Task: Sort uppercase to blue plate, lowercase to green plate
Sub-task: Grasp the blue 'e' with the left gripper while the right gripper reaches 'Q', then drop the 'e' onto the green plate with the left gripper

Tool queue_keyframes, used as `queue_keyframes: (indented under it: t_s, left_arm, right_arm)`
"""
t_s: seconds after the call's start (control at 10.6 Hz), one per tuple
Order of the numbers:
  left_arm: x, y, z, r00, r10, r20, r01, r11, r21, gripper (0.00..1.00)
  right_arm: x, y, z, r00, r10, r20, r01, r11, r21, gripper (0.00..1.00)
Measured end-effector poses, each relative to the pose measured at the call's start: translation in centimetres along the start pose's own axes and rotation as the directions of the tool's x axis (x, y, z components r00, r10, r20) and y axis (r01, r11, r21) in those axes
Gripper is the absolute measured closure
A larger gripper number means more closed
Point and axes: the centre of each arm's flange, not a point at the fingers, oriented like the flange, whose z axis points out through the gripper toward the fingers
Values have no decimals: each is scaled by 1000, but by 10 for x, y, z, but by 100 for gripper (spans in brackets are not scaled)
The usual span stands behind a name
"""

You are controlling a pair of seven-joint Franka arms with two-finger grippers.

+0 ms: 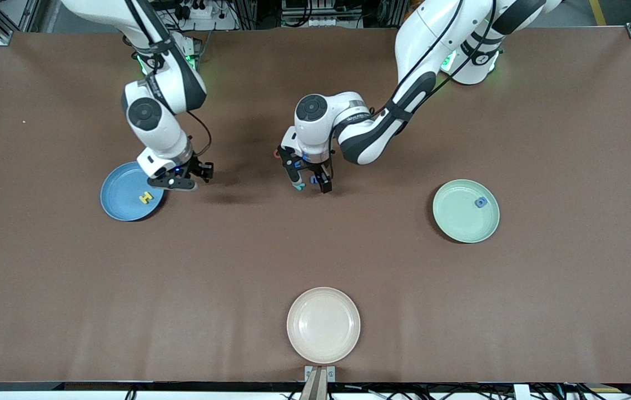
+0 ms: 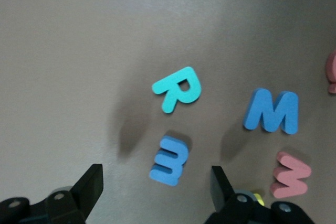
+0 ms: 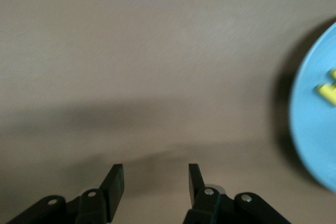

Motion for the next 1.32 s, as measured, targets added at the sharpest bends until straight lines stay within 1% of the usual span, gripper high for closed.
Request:
queue_keyframes:
  t_s: [0.19,0.38,0.47,0.57,0.75,0.85,1.04,1.13,1.23,1.32]
  left_arm:
    - [0,3,4,1000,3,4,-3,1000,-4,9]
    - [0,3,6,1000,5,1,-5,1000,-4,10]
    - [0,3,8,1000,5,-2,-5,1000,-6,15]
    - [1,3,10,1000,5,-6,-5,1000,-8,18]
    - [0,4,15,1000,5,-6,-5,1000,-13,25]
    - [2,5,13,1000,6,-11,-6,1000,-14,36]
    - [5,2,9,1000,-7,-21,7,1000,-11,64]
    - [5,-6,6,999,-28,-21,28,1000,-5,72]
    - [0,-25,0,998,-60,3,60,998,9,72]
    - [-9,-51,-14,994,-102,46,101,994,30,72]
  right_arm:
    - [-30,-44,-1,999,42,-9,-42,999,23,42]
    - [-60,-77,0,999,34,-36,-31,997,68,42]
    - [-71,-83,2,998,23,-52,-19,996,90,42]
    - [-80,-86,6,998,11,-63,-4,994,105,42]
    - [-92,-93,7,998,-15,-68,23,993,117,42]
    - [-98,-99,7,997,-29,-71,38,992,124,42]
    - [-111,-111,10,997,-31,-64,39,990,133,41]
    - [-118,-117,12,998,-35,-59,43,990,137,41]
    - [-123,-121,13,997,-47,-57,54,989,139,41]
    - [-128,-125,13,997,-60,-58,68,988,142,41]
